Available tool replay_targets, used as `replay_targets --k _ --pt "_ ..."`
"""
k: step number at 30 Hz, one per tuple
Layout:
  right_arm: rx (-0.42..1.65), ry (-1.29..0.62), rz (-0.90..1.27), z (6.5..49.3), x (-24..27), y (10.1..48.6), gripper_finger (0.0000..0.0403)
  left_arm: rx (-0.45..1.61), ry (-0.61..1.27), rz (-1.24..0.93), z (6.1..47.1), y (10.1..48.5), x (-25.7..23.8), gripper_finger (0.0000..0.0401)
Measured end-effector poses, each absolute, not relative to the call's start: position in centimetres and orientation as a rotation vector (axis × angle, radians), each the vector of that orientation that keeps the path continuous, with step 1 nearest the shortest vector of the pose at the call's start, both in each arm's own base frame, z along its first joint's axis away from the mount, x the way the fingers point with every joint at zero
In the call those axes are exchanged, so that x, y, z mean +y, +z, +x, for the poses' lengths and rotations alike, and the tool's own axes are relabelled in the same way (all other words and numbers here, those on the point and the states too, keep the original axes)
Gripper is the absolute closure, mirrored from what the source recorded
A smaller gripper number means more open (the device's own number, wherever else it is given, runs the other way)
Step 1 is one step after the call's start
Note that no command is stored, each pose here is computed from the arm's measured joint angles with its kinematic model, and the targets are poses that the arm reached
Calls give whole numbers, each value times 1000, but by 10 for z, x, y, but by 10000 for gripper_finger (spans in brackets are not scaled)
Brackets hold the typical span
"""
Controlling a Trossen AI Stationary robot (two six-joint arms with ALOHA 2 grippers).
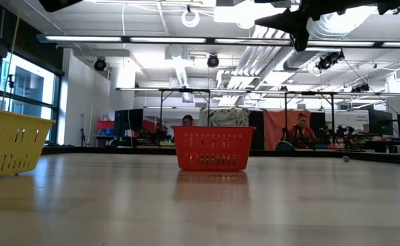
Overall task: Sort Halloween decoration
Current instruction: Put the white skull toy into the yellow bin
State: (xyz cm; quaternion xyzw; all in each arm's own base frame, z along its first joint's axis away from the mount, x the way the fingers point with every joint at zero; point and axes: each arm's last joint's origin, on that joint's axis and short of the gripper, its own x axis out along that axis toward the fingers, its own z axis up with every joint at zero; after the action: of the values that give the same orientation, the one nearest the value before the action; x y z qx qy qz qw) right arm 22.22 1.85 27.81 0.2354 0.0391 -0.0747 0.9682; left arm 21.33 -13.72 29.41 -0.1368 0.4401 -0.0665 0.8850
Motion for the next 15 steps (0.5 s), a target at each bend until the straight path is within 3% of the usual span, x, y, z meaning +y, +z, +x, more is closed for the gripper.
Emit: replay_targets --k 9,15 --pt "80 -151 476 222 18 278 221 985 -56 -248 192 290 -141 371" --pt "83 -152 475 222 18 278 221 1067 -6 -278 180 257 -149 370"
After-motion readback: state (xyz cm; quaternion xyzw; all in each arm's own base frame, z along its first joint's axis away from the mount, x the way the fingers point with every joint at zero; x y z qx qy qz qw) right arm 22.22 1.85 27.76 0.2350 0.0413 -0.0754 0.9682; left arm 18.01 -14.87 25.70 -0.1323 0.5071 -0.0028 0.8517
